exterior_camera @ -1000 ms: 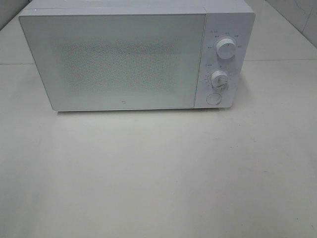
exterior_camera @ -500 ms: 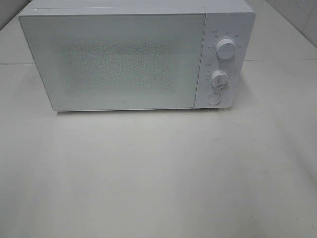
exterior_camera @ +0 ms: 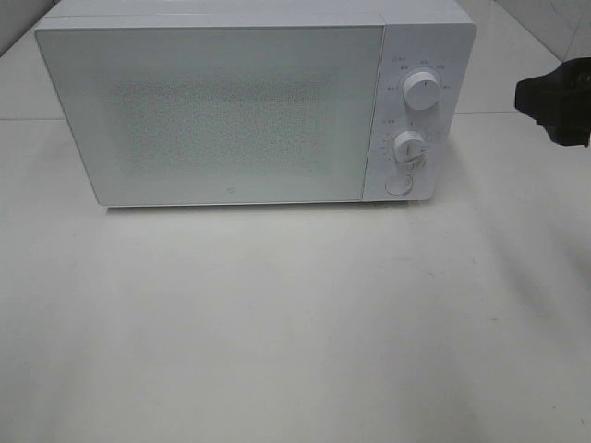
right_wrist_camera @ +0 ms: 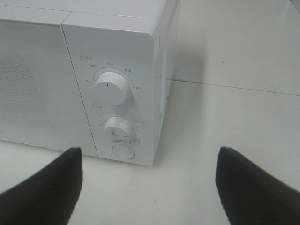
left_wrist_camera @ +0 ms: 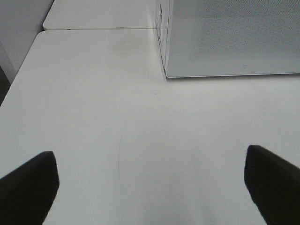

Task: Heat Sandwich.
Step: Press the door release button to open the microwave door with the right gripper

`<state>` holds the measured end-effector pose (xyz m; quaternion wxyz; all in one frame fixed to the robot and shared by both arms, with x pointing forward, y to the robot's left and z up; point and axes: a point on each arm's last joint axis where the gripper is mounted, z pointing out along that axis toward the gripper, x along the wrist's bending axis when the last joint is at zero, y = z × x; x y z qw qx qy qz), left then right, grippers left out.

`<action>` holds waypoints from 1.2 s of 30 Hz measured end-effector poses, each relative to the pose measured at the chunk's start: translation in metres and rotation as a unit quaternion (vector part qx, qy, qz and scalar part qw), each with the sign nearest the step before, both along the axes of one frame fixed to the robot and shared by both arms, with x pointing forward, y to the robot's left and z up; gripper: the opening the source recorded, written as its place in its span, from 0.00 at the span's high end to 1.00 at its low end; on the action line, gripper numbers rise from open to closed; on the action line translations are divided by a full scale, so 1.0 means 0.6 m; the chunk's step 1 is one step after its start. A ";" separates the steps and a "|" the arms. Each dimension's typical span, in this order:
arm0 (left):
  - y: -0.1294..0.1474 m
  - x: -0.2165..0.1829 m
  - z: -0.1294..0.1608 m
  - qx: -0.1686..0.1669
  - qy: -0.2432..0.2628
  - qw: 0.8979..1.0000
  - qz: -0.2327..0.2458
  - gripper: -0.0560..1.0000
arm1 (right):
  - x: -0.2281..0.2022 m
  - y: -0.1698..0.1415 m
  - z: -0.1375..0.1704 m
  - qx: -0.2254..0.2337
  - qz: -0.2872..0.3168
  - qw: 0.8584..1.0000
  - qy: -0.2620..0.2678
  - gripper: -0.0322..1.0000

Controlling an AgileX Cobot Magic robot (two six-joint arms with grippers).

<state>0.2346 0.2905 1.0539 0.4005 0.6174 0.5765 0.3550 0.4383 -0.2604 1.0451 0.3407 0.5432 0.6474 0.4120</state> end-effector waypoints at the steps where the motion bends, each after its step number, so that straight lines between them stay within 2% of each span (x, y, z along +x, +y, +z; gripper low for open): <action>1: 0.000 0.000 0.000 0.000 0.000 1.000 0.000 0.01 | 0.009 0.003 -0.008 0.004 0.003 1.000 -0.004 0.23; 10: 0.000 0.000 0.000 0.000 0.000 1.000 0.000 0.01 | 0.030 0.014 -0.065 0.023 0.020 0.999 -0.024 0.23; 15: 0.000 0.000 0.000 0.000 0.000 1.000 0.000 0.01 | 0.036 0.013 -0.102 0.044 0.002 0.999 -0.016 0.23; 21: 0.000 0.000 0.000 0.000 0.000 1.000 0.000 0.01 | 0.038 0.008 -0.134 0.054 -0.030 0.998 -0.031 0.23; 27: 0.000 0.000 0.000 0.000 0.000 1.000 0.000 0.01 | 0.036 0.034 -0.164 0.037 -0.037 0.998 -0.038 0.23; 36: 0.000 0.000 0.000 0.000 0.000 1.000 0.000 0.01 | 0.037 0.072 -0.195 0.036 -0.049 0.997 -0.050 0.23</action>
